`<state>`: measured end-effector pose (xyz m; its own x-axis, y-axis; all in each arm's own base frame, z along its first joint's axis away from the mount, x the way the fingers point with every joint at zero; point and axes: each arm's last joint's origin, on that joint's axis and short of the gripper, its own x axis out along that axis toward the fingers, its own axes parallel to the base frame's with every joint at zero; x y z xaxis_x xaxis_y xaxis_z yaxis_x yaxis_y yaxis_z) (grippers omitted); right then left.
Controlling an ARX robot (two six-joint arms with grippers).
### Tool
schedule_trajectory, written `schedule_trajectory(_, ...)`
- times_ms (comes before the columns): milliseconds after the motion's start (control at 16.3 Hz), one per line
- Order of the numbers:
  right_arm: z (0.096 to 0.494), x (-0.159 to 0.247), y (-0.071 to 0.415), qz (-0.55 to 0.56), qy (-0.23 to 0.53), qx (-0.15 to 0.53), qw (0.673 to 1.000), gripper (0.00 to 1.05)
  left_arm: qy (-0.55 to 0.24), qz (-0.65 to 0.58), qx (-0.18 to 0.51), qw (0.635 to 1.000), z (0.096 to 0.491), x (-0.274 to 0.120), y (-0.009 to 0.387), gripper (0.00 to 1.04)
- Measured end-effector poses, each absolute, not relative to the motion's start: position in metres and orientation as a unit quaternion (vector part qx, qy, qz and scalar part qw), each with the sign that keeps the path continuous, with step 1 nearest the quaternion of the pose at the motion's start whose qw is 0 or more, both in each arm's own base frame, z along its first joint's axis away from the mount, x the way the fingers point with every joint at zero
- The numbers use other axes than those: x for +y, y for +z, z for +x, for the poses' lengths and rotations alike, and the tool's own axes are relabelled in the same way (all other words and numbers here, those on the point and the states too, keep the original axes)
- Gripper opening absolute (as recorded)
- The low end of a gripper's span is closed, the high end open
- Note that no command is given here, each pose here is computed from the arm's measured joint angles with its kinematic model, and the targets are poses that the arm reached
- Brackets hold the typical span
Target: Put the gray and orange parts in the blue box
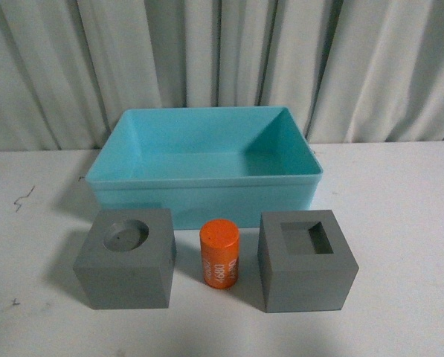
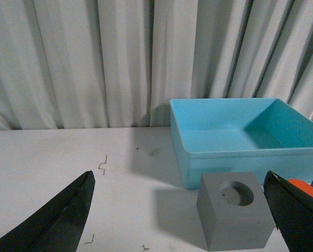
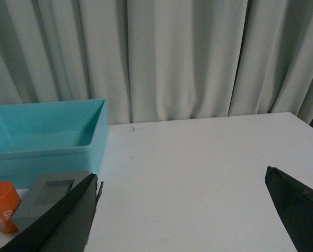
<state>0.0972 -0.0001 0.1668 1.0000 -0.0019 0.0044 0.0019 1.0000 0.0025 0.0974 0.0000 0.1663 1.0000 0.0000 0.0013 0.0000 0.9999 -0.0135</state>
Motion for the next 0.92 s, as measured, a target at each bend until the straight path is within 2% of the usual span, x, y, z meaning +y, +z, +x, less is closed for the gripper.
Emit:
schedule_trajectory(431,0.097,0.000,0.167,0.001,-0.001,-0.002,1.000,0.98,0.000,-0.007,-0.001,1.000,0.097,0.000,0.166,0.98)
schedule_trajectory(492,0.097,0.000,0.165,0.008,-0.019,0.037,0.999,0.98,0.000,-0.007,-0.001,1.000,0.097,0.000,0.166,0.98)
schedule_trajectory(554,0.100,-0.002,0.167,0.017,-0.064,0.134,0.989,0.98,0.001,-0.007,0.000,1.000,0.097,0.000,0.166,0.98)
schedule_trajectory(615,0.115,-0.013,0.177,0.025,-0.108,0.181,0.977,0.98,-0.001,-0.007,-0.002,1.000,0.097,0.000,0.166,0.98)
schedule_trajectory(677,0.130,-0.029,0.195,0.032,-0.127,0.168,0.977,0.98,0.000,-0.007,0.000,1.000,0.097,0.000,0.166,0.98)
schedule_trajectory(800,0.152,-0.044,0.221,0.022,-0.104,0.137,0.985,0.98,0.000,-0.007,0.000,1.000,0.097,0.000,0.166,0.98)
schedule_trajectory(923,0.195,-0.054,0.239,-0.014,-0.035,0.135,0.990,0.98,0.000,-0.007,0.000,1.000,0.097,0.000,0.166,0.98)
